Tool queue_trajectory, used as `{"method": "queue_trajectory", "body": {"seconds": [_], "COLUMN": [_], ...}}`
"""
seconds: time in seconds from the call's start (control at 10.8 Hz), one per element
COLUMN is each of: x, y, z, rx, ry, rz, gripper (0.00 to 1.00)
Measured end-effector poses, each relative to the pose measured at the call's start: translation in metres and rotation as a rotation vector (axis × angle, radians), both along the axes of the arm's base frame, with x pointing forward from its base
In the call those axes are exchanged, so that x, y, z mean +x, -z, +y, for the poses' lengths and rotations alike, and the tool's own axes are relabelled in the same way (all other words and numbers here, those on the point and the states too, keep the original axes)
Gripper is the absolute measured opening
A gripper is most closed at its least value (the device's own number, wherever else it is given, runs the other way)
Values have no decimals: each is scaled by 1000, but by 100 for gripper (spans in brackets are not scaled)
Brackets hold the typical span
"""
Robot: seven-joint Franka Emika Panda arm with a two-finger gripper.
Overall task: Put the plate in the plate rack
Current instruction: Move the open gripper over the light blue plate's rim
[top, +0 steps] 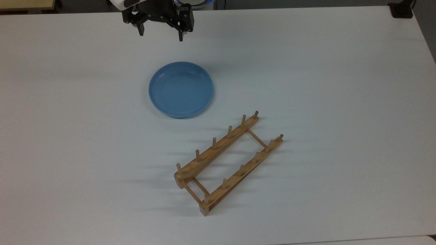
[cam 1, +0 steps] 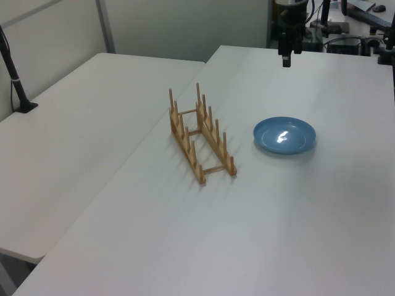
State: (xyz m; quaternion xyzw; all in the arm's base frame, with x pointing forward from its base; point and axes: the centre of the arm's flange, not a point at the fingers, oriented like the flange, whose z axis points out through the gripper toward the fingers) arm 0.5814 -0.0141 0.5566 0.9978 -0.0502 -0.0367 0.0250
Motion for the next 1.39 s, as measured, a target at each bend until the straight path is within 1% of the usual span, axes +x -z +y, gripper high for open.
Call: {"method": "queue_trajectory", "body": {"seconds": [0.19, 0.37, 0.46, 0.65, 0.93, 1.02, 1.11, 1.21, 1.3, 1.39], "x": [0, 3, 5, 5, 13, 19, 22, 25, 27, 28], "y": [-1, -2, -2, 1, 38, 59, 73, 86, 97, 107], "z": [-4, -12, -23, -38, -57, -66, -72, -79, -86, -92], "rx": [21, 24, 26, 43, 82, 95, 100, 105, 109, 113], "ry": [13, 6, -10, -55, -123, -157, -175, -190, -204, -217], "rz": [-2, -23, -41, -37, 21, 54, 73, 89, 102, 116], "gripper": [100, 100, 100, 100, 100, 100, 99, 96, 96, 89]}}
